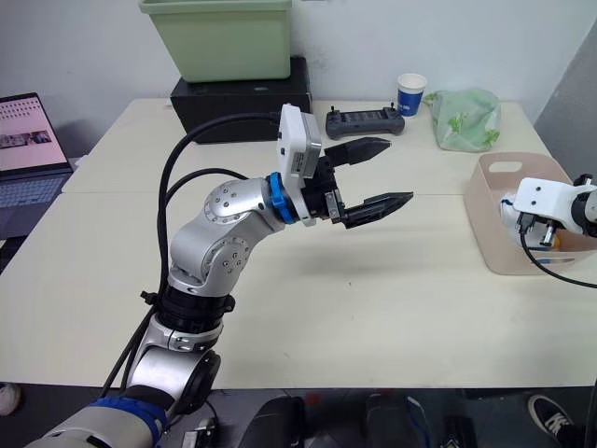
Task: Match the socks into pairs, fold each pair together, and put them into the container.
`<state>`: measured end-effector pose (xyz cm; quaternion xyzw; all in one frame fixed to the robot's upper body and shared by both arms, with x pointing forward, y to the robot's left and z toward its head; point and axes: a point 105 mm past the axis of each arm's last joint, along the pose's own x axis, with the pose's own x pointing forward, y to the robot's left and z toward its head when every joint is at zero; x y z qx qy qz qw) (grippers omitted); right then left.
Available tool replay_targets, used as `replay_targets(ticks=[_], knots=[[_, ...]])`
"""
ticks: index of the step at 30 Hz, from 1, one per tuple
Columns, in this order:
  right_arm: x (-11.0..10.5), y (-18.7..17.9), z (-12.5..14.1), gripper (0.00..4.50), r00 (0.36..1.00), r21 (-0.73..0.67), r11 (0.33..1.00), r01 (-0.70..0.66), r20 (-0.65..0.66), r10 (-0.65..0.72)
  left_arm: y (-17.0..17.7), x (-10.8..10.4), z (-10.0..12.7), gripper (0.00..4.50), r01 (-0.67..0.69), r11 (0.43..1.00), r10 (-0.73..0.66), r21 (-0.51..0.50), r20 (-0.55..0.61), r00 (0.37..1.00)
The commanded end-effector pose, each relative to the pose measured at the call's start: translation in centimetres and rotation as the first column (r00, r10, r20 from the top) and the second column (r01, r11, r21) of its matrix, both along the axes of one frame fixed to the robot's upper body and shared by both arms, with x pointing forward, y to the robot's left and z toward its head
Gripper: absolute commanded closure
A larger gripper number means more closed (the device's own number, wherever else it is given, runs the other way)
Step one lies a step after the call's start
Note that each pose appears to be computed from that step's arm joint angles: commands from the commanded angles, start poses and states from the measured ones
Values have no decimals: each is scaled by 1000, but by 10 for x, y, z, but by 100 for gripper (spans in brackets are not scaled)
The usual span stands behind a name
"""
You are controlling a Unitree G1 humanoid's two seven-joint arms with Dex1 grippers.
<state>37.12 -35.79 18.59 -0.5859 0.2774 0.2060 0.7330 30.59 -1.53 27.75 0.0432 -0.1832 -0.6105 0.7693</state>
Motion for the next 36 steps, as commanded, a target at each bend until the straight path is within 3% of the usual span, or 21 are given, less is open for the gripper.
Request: replay_targets(ticks=[1, 3, 8, 11, 13, 14, 16, 18, 21, 22, 24, 29, 32, 36], knots=[[1, -9, -1, 447, 999, -11, 999, 35, 12, -35, 1, -12, 2, 0, 14, 1000, -14, 4, 33, 999], [2, -9, 4, 447, 999, -1, 999, 35, 20, -35, 5, -13, 0, 0, 8, 1000, -9, 11, 23, 1000], [4, -4, 59, 447, 989, -13, 1000, 10, 148, -8, 32, -2, -4, 0, -91, 996, 91, 17, 19, 996], [5, 0, 97, 392, 965, -30, 1000, 3, 261, 5, 52, 8, -4, 0, -187, 982, 187, -15, 1, 982], [10, 9, 117, 322, 938, -27, 999, -24, 345, 32, 65, 13, -7, 0, -259, 966, 259, -9, 11, 966], [14, 19, 125, 290, 922, 12, 998, -55, 385, 46, 71, 15, -10, 0, -288, 958, 288, -3, 11, 957], [25, 71, 135, 221, 882, 276, 934, -228, 466, 78, 97, 22, -27, 0, -391, 919, 392, 43, -9, 920], [23, 112, 130, 152, 871, 459, 817, -350, 481, 103, 115, 26, -40, 0, -461, 883, 464, 86, -23, 886], [10, 166, 106, 46, 850, 593, 664, -455, 511, 127, 137, 26, -61, 0, -513, 849, 524, 126, -79, 848], [4, 188, 85, 5, 863, 678, 577, -456, 496, 100, 147, 25, -73, 0, -540, 829, 555, 145, -104, 825], [-15, 211, 38, 2, 902, 778, 481, -403, 428, 63, 164, 24, -100, 0, -599, 778, 624, 189, -118, 772], [-54, 223, -25, 2, 947, 856, 423, -297, 322, 14, 186, 7, -137, 0, -674, 711, 703, 203, -175, 689], [-60, 213, -38, 2, 946, 851, 455, -262, 319, -52, 192, -3, -147, 0, -678, 702, 712, 216, -191, 676], [-70, 207, -50, 2, 952, 857, 462, -229, 297, -78, 197, -9, -168, 0, -665, 671, 732, 326, -154, 663]])
